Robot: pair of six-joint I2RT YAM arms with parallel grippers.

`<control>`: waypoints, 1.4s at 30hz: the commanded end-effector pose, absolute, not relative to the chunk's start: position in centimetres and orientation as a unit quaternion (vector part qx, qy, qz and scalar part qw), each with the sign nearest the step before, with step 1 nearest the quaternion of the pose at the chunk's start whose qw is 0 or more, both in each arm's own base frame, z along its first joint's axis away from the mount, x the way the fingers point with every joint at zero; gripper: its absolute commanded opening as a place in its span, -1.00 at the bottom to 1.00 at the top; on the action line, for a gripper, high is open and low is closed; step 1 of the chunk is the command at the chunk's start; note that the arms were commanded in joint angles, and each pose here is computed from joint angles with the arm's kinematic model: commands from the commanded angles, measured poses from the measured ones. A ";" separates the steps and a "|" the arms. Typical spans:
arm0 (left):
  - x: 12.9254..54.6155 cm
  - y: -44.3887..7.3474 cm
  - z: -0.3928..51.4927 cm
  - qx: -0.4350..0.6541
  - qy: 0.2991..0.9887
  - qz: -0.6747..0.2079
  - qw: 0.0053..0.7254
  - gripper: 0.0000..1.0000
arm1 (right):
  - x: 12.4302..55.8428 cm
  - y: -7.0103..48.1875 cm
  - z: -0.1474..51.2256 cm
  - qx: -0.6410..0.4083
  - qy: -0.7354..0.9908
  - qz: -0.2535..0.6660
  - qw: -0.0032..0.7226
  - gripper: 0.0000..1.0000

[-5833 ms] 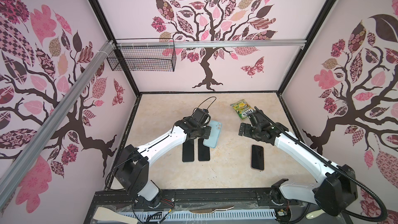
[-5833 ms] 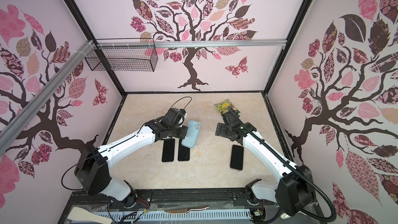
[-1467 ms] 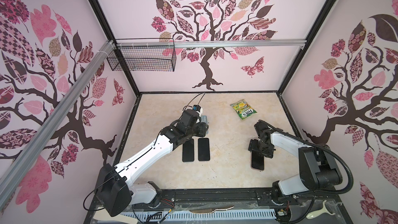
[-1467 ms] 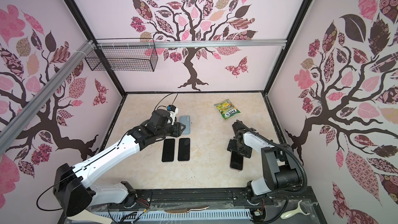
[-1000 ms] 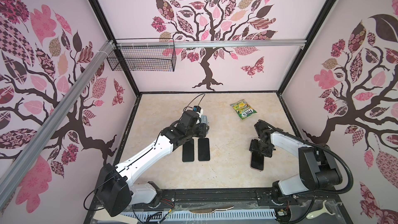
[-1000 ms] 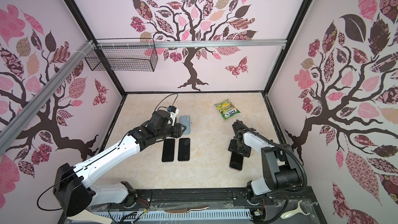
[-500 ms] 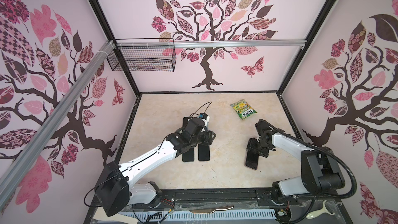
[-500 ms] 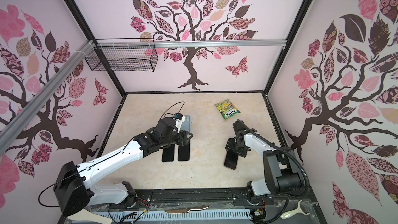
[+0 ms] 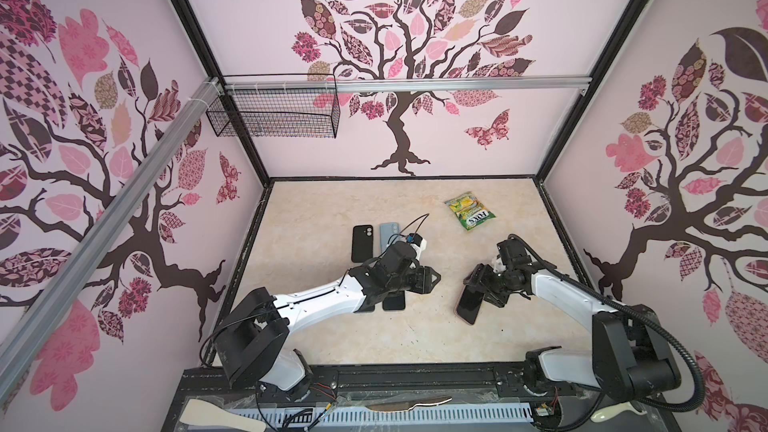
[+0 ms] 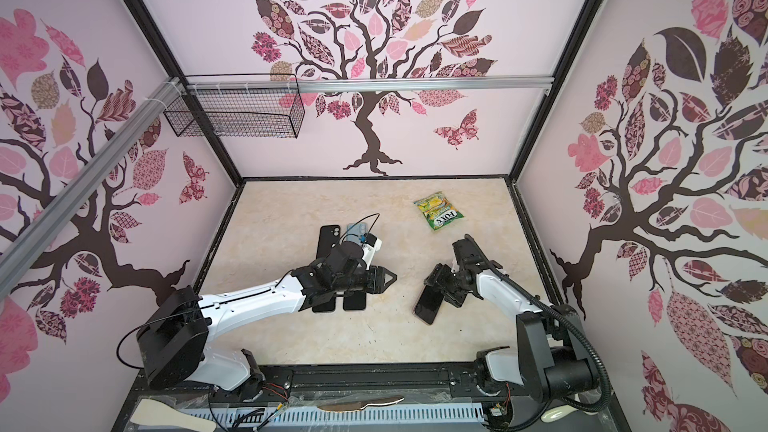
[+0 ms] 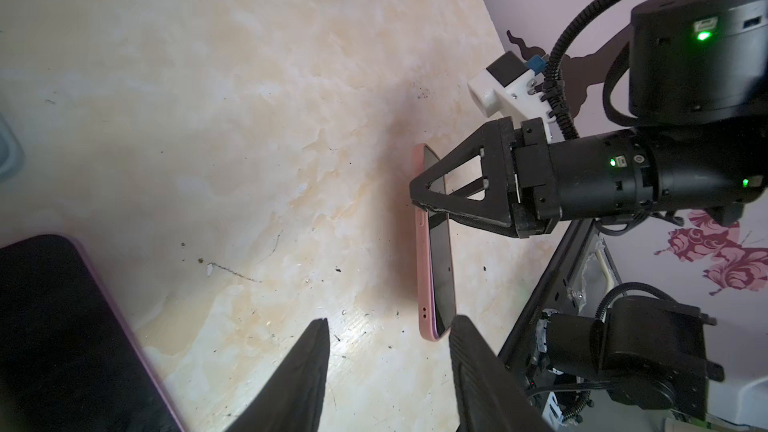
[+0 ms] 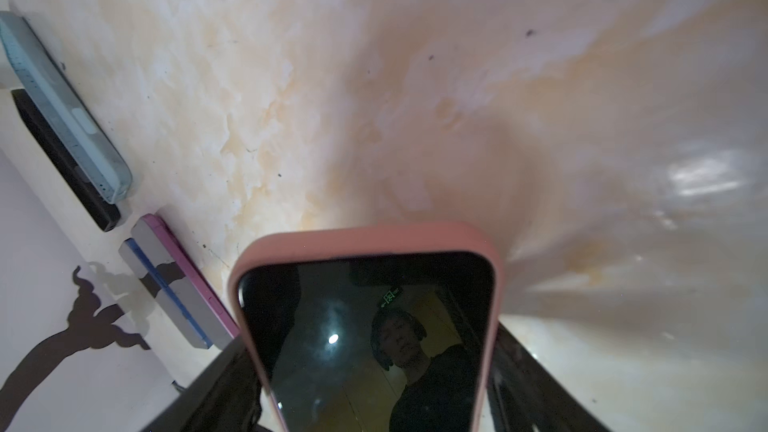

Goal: Take the phone out of the phone case
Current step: 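Grasp the pink-cased phone with the left gripper while the right releases it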

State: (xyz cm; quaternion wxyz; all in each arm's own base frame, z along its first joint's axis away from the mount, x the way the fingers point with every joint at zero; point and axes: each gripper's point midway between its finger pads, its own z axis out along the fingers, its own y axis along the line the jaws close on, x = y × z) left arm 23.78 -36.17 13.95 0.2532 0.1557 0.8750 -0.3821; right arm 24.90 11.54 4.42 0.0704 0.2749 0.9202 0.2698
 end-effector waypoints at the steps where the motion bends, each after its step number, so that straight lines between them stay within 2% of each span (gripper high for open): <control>1: 23.0 -37.3 13.5 0.162 0.863 -0.415 0.238 0.02 | 26.1 13.4 7.4 0.286 0.888 0.349 0.090 -0.36; 14: 19.8 -40.5 12.3 0.211 0.844 -0.449 0.202 0.07 | 26.6 14.5 10.4 0.315 0.847 0.415 0.105 -0.39; 22: 19.6 -41.3 12.5 0.216 0.840 -0.455 0.203 -0.30 | 26.5 14.8 11.0 0.335 0.828 0.438 0.097 -0.41; 30: 20.1 -40.7 12.1 0.208 0.848 -0.439 0.212 -0.52 | 26.4 14.9 11.6 0.339 0.821 0.449 0.097 -0.42; 35: 20.4 -40.5 12.0 0.206 0.852 -0.426 0.222 -0.78 | 26.4 14.9 11.9 0.335 0.820 0.452 0.103 -0.40; 39: 20.5 -40.5 12.4 0.208 0.853 -0.424 0.222 -1.00 | 26.4 14.8 11.9 0.334 0.821 0.450 0.108 -0.29; 42: 20.7 -40.4 13.2 0.212 0.853 -0.419 0.229 -1.00 | 26.5 14.6 12.7 0.329 0.820 0.451 0.125 -0.04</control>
